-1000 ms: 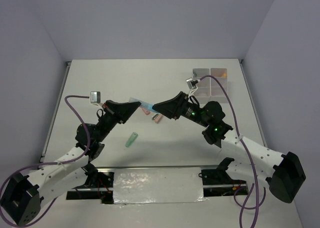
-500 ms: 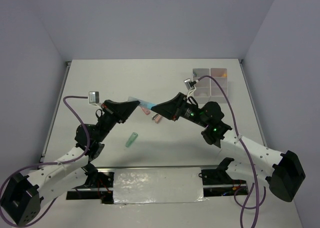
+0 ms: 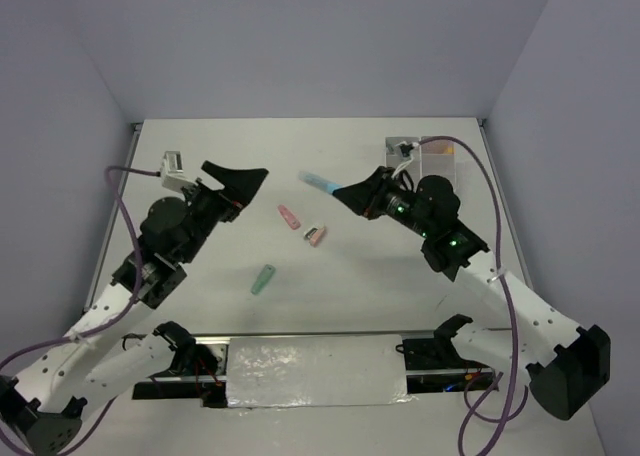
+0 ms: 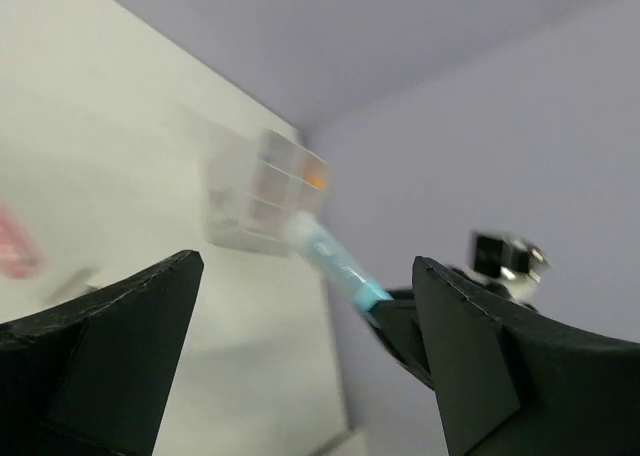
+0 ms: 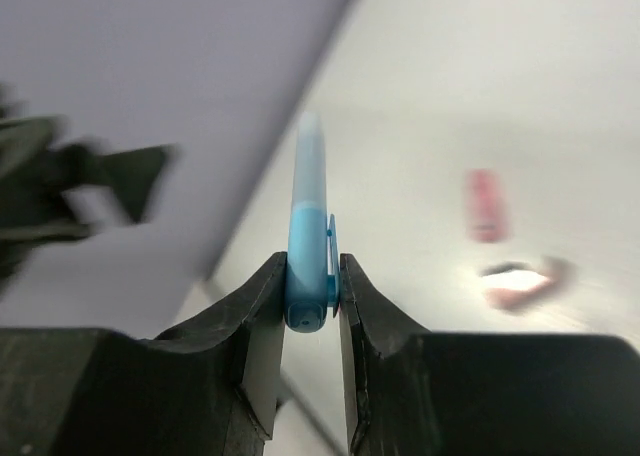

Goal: Sort the stationery into containers
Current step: Place the pen in the storage box.

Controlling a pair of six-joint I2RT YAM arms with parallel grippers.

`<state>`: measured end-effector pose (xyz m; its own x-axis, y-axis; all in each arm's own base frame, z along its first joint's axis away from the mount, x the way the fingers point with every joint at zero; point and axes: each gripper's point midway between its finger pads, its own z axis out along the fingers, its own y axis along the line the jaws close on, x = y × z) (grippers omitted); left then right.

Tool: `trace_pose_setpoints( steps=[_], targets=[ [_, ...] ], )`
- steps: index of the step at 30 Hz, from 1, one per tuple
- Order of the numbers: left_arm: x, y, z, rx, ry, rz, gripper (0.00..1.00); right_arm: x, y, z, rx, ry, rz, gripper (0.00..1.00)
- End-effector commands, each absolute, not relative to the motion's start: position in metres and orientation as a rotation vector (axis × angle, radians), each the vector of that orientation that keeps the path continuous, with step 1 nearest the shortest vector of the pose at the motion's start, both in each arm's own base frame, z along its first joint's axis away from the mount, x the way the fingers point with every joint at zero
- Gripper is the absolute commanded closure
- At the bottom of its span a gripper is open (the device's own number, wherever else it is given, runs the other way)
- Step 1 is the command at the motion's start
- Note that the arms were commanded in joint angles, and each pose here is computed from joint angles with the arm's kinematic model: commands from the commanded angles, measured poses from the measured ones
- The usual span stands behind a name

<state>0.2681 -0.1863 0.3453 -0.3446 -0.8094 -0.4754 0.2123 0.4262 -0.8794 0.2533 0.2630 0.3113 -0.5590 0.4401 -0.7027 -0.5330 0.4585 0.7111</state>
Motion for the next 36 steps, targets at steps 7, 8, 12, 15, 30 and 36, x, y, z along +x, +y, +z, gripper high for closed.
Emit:
trace_pose_setpoints(
  steps=[7,8,12,15,30,36],
  targets=[
    [0.271,-0.105,0.282,-0.379,2.028,-0.326,0.01,0.343,0.070,0.271,0.274,2.078,0.242,1.00],
    [0.269,-0.106,0.276,-0.301,2.066,-0.292,0.01,0.350,0.048,0.273,0.335,2.071,0.186,1.00],
    [0.264,-0.111,0.250,-0.118,2.121,-0.264,0.01,0.376,0.005,0.291,0.444,2.060,0.027,1.00],
    [0.257,-0.119,0.247,-0.037,2.110,-0.319,0.01,0.408,-0.010,0.276,0.477,2.115,-0.012,1.00],
    [0.245,-0.132,0.231,0.040,2.155,-0.400,0.01,0.474,-0.036,0.247,0.449,2.171,-0.039,1.00],
    [0.246,-0.130,0.229,0.026,2.162,-0.388,0.01,0.488,-0.037,0.221,0.443,2.223,-0.020,1.00]
  ],
)
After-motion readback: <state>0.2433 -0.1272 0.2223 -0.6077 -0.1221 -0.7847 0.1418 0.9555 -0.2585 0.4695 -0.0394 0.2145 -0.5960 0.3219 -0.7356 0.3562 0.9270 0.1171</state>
